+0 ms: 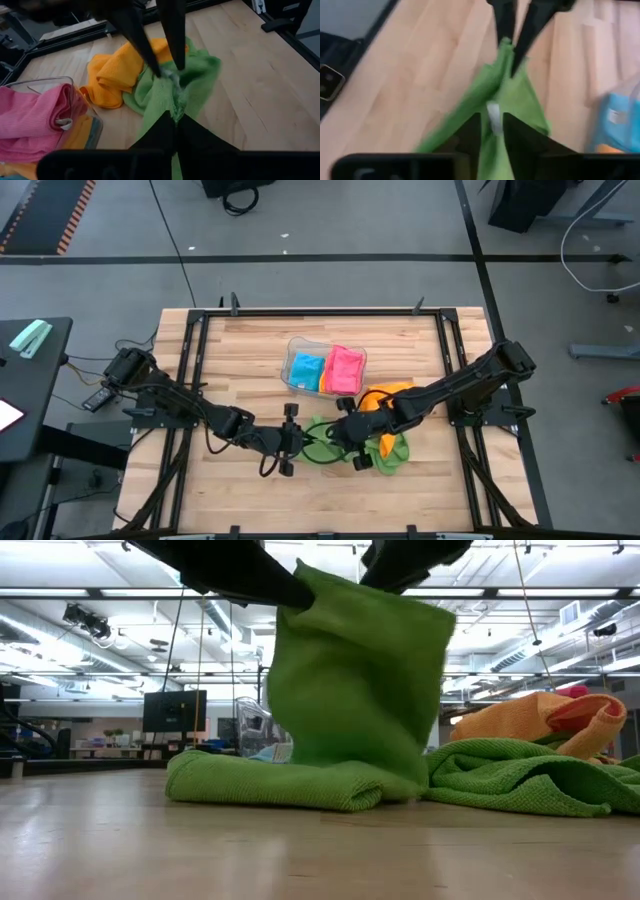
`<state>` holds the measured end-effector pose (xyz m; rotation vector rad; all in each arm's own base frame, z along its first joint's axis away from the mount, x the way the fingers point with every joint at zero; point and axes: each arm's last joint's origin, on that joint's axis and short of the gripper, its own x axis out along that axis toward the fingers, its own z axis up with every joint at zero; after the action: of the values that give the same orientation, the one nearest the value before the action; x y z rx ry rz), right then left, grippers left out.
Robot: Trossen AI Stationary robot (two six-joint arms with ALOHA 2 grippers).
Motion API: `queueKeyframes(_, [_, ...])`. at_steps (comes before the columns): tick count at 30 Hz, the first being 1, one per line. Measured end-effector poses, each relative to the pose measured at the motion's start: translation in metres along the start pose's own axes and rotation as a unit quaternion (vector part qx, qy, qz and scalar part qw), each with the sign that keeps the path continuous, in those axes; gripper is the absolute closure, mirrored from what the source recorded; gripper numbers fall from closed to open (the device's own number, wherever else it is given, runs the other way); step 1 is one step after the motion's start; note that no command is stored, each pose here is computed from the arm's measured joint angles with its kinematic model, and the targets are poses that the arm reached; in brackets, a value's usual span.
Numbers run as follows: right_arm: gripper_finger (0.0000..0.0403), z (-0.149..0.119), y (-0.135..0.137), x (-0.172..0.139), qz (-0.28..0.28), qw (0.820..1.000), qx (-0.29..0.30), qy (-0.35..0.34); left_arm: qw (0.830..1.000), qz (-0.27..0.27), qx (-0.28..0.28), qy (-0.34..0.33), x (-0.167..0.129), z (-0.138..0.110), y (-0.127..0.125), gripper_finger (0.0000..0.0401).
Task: Fold microfiber towels
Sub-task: Fold the top green microfiber cloth
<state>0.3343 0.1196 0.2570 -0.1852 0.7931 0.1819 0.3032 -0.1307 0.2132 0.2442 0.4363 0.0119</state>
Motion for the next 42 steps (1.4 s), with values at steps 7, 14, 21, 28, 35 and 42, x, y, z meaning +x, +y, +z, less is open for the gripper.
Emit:
queueKeyframes(7, [0.0237,0.012,0.004,-0.022,-0.007,0.999,-0.014,0.036,1.000,0.003,-0.009,0.002,0.000,0.000,0.000,0.0387])
queueKeyframes(14, [0.0195,-0.010,0.017,-0.019,-0.026,0.994,0.006,0.109,1.000,0.018,-0.008,0.005,-0.020,0.007,0.001,0.0392])
queueKeyframes(21, [0.0189,-0.018,0.034,-0.018,-0.102,0.991,-0.032,0.084,0.999,0.021,-0.030,0.001,-0.024,0.010,0.005,0.0375])
queueKeyframes(28, [0.0209,-0.040,0.017,0.005,-0.129,0.988,-0.011,0.082,0.999,0.020,-0.029,-0.007,-0.025,0.012,0.004,0.0391])
queueKeyframes(35, [0.0222,-0.010,0.029,-0.003,-0.106,0.992,-0.056,-0.038,0.999,0.020,-0.031,-0.005,-0.025,0.011,0.004,0.0376])
queueKeyframes(42, [0.0226,0.008,0.054,-0.025,-0.028,0.987,-0.112,-0.115,0.999,0.021,-0.026,0.005,-0.024,0.009,0.005,0.0387])
